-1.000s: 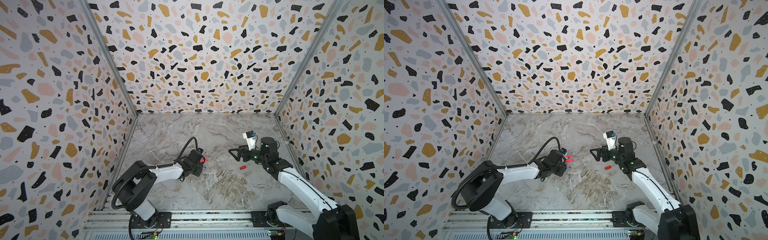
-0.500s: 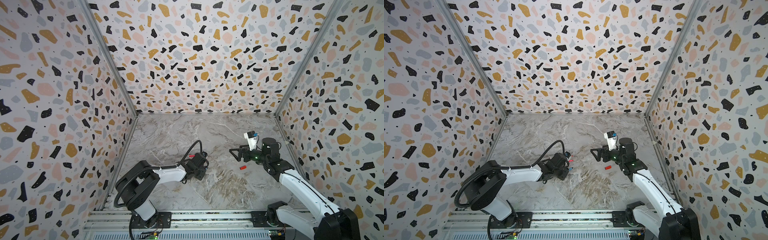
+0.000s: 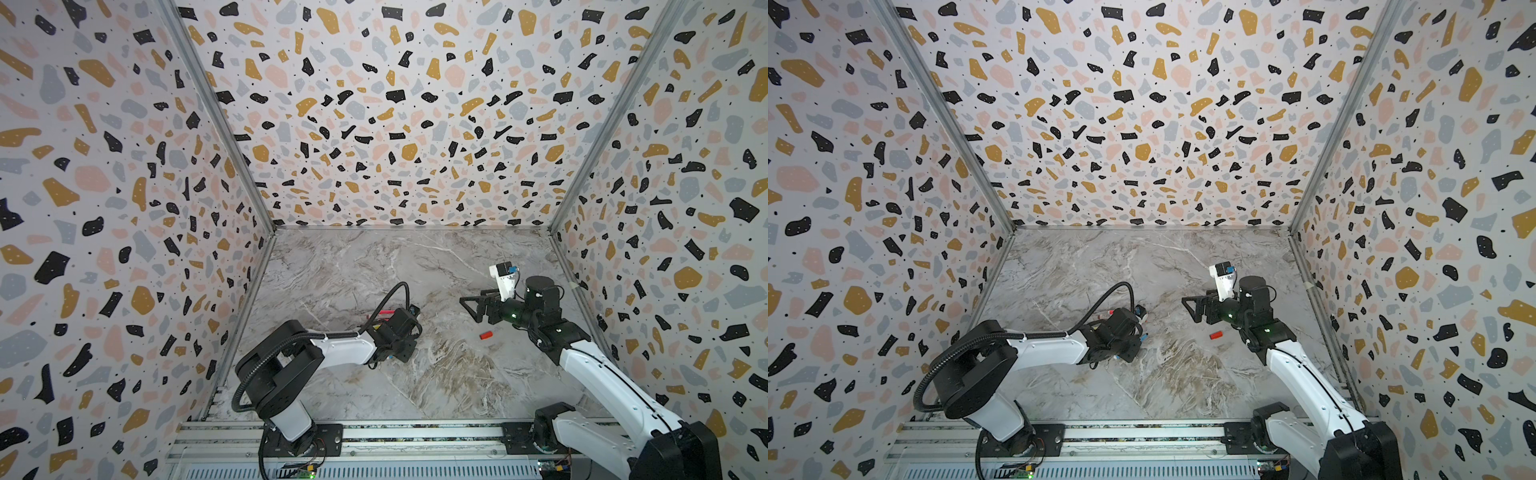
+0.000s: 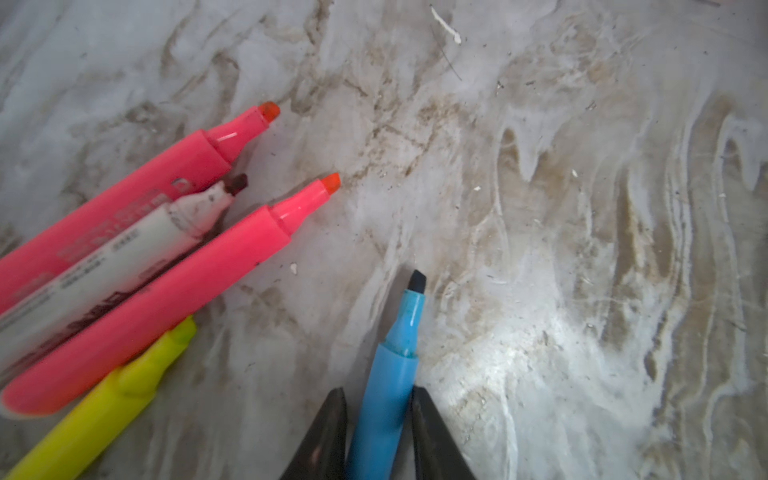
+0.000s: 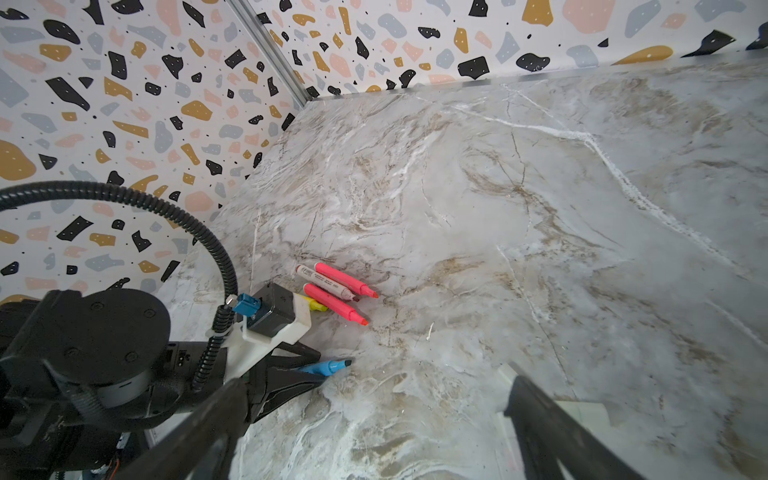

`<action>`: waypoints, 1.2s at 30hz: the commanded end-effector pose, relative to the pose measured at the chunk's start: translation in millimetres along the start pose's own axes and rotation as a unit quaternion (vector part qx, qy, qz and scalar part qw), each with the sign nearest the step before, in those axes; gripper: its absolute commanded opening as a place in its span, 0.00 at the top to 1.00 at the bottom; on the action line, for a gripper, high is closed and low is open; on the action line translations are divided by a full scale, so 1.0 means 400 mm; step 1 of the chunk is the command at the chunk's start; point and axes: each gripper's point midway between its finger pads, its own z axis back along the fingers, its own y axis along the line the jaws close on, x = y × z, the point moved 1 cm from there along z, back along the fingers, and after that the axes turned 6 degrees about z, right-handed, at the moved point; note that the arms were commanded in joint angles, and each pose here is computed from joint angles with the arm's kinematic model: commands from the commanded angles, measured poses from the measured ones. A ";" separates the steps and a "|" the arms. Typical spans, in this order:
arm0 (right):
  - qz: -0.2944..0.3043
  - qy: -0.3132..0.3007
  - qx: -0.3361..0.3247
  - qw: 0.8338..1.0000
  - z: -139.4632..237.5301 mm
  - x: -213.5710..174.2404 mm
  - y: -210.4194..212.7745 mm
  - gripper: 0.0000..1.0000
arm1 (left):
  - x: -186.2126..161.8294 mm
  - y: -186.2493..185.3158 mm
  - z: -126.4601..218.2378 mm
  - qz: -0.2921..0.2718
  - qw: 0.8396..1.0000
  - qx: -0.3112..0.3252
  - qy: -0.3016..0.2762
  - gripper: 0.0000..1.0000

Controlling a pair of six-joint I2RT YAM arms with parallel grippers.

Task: Insert the pens into the pen caps
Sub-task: 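Lower the left gripper onto the blue marker and close on it, then lift the blue marker with the left gripper and turn it upright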

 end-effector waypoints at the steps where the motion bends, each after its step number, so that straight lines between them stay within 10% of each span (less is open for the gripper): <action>1: 0.005 -0.008 -0.004 1.000 0.011 0.015 0.006 0.00 | -0.087 -0.001 -0.017 -0.009 0.998 -0.005 0.065 0.76; 14: 0.003 -0.003 0.003 1.000 0.023 -0.006 0.016 0.00 | 0.017 -0.088 0.112 -0.001 0.990 -0.126 -0.071 0.80; 26: -0.057 0.022 0.139 0.988 0.002 -0.145 0.110 0.11 | 0.121 -0.127 0.263 0.035 0.954 -0.205 -0.217 0.80; 36: -0.059 0.031 0.106 0.992 -0.001 -0.143 0.094 0.10 | 0.042 -0.062 0.171 0.027 0.988 -0.107 -0.110 0.71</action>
